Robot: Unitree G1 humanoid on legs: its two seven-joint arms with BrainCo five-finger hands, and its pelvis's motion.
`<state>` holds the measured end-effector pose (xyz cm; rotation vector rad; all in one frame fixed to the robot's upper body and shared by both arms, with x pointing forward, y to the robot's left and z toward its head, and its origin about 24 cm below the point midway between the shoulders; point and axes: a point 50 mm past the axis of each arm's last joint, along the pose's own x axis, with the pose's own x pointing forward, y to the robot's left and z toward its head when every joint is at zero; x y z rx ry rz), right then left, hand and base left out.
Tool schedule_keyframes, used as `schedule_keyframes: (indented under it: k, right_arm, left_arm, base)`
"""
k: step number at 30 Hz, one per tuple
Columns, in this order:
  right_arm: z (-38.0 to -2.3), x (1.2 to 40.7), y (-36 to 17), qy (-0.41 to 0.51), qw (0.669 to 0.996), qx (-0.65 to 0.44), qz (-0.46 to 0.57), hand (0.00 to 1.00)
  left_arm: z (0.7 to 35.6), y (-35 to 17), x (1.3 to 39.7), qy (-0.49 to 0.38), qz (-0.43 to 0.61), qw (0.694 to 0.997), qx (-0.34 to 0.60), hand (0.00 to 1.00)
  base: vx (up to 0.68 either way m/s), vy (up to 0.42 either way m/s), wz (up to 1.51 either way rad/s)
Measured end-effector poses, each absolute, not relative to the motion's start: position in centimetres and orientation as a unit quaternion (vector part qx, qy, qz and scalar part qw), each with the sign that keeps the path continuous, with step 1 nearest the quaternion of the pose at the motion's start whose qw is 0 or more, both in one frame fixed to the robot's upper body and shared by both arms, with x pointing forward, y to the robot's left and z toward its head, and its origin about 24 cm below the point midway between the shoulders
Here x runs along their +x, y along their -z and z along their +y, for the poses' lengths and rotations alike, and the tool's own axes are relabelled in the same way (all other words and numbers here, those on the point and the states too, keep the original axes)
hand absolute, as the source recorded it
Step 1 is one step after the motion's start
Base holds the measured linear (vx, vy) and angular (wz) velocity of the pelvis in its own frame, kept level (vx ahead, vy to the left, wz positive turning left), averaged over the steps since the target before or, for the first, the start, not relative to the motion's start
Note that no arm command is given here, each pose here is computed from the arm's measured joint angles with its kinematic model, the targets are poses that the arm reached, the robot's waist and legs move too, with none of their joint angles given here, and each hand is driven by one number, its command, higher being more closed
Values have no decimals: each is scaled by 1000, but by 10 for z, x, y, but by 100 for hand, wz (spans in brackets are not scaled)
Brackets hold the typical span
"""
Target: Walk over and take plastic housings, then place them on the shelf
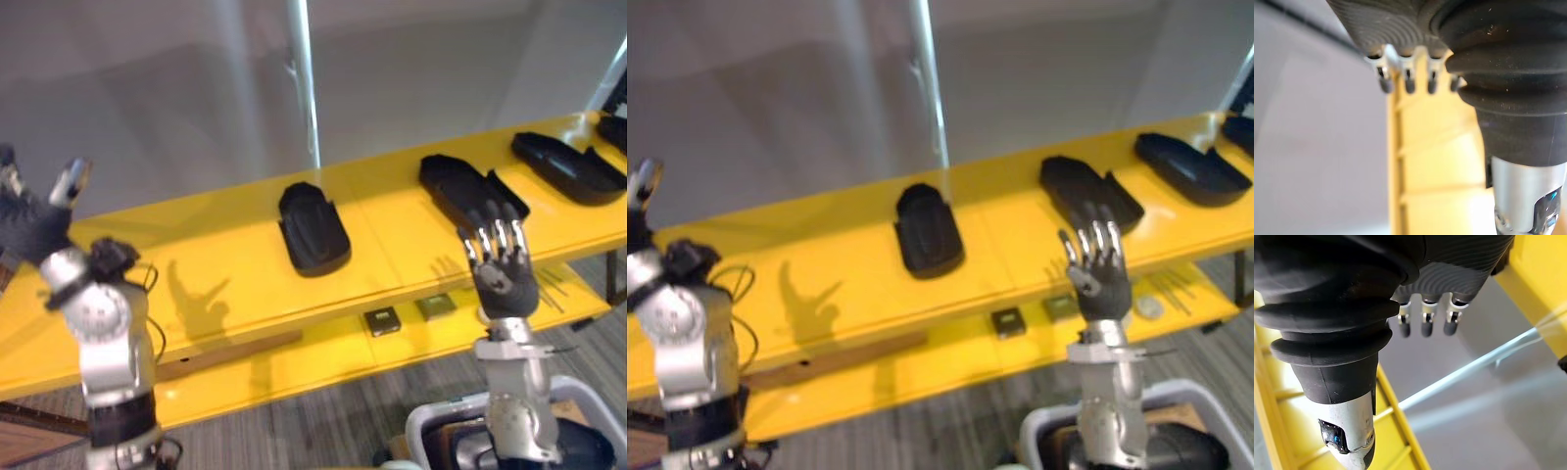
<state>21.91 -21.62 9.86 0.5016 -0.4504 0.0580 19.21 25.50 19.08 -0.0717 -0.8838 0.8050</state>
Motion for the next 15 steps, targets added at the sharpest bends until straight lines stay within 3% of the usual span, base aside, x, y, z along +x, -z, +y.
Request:
schedule_keyframes:
  k: [3,4,15]
  right_arm:
    - [-220,217,-98,-6,944,243,-225,0]
    - [-226,215,-99,36,939,242,-240,0]
    - [-223,202,-68,100,952,234,-172,0]
  left_arm:
    - [253,-182,178,-396,-416,819,7,0]
    - [260,-161,154,-449,-382,808,9,0]
    - [258,-144,148,-460,-339,820,-46,0]
  base:
    - [-8,2,4]
    - [0,0,0]
    - [0,0,3]
